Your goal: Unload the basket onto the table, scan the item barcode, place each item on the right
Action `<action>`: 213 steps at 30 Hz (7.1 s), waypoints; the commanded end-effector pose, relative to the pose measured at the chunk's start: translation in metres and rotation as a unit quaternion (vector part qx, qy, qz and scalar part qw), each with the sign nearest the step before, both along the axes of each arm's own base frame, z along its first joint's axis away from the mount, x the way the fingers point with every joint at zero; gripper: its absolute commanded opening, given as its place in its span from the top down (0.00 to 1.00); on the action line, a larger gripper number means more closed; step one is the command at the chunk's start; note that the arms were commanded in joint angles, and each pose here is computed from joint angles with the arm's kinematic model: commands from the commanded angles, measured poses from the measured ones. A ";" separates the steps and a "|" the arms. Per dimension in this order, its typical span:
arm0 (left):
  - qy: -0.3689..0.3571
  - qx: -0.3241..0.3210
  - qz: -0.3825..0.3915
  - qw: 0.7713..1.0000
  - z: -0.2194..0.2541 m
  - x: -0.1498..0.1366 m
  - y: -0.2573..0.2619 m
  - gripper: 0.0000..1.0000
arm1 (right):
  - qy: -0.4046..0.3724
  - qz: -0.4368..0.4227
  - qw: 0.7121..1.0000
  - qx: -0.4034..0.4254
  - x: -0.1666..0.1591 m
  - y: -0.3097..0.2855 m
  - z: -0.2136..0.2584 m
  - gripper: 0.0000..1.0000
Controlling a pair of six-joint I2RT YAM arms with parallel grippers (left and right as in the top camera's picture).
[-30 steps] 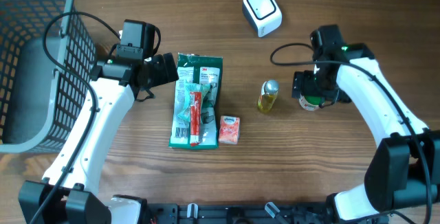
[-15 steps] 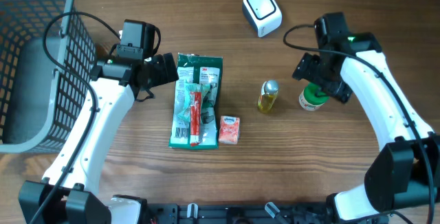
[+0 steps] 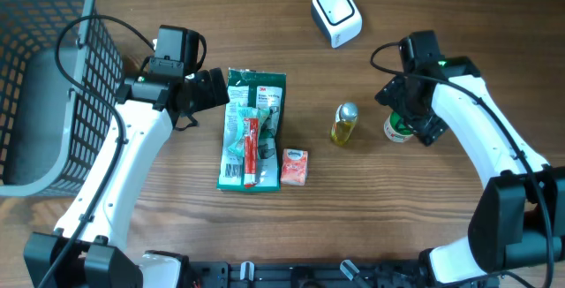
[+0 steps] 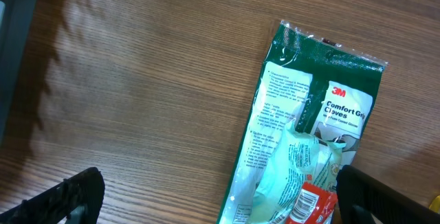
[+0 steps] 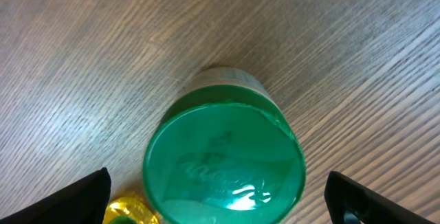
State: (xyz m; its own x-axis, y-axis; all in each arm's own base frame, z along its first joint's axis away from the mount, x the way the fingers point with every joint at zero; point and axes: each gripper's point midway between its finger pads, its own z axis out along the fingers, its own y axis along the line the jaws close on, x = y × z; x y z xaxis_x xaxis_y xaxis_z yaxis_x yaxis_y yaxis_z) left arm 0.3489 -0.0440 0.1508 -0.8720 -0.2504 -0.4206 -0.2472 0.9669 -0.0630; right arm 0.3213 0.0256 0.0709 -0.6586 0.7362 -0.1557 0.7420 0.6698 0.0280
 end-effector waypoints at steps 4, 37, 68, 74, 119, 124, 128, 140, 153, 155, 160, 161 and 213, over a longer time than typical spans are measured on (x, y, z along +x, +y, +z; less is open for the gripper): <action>-0.012 0.004 -0.001 1.000 0.008 0.003 0.003 0.00 | -0.012 -0.042 0.999 -0.004 -0.002 -0.005 -0.012 0.00; -0.012 0.005 -0.001 1.000 0.008 0.003 0.003 0.00 | 0.012 0.313 0.948 -0.062 0.008 -0.006 -0.003 0.44; -0.012 0.004 -0.001 1.000 0.008 0.003 0.003 0.00 | 0.014 0.212 0.975 0.065 0.001 0.030 0.037 0.00; -0.012 0.004 -0.001 1.000 0.008 0.003 0.003 0.00 | 0.017 0.183 0.982 0.053 -0.001 0.025 0.032 0.00; -0.012 0.004 -0.001 1.000 0.008 0.003 0.003 0.00 | 0.014 0.108 0.993 0.051 0.002 -0.004 0.023 0.00; -0.012 0.004 -0.001 1.000 0.008 0.003 0.003 0.00 | 0.002 0.095 0.994 0.052 0.004 -0.004 0.003 0.00; -0.012 0.004 -0.001 1.000 0.008 0.003 0.003 0.00 | 0.001 0.080 0.996 0.050 0.002 -0.005 -0.005 0.00; -0.012 0.004 -0.001 1.000 0.008 0.003 0.003 0.00 | -0.011 0.056 0.997 0.043 0.005 -0.009 -0.013 0.03; -0.012 0.004 -0.001 1.000 0.008 0.003 0.003 0.00 | -0.009 0.072 0.997 0.032 0.005 -0.012 -0.013 0.20; -0.012 0.004 -0.001 1.000 0.008 0.003 0.003 0.00 | -0.007 0.092 0.995 0.027 0.004 -0.012 -0.013 0.22; -0.012 0.004 -0.001 1.000 0.008 0.003 0.003 0.00 | -0.004 0.107 0.994 0.025 0.003 -0.012 -0.014 0.25; -0.012 0.004 -0.001 1.000 0.008 0.003 0.003 0.00 | -0.004 0.107 0.994 0.025 0.003 -0.012 -0.014 0.26; -0.012 0.005 -0.001 1.000 0.008 0.003 0.003 0.00 | -0.026 0.386 0.922 0.011 0.027 0.002 0.026 0.00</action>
State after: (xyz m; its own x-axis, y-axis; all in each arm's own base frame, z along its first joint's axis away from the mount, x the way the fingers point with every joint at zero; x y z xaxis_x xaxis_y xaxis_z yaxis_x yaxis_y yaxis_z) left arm 0.3489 -0.0440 0.1508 -0.8720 -0.2504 -0.4206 -0.2472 0.9669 -0.0630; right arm 0.3526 0.0253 0.1042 -0.9766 0.0321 -0.2129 0.0215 0.9984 0.0518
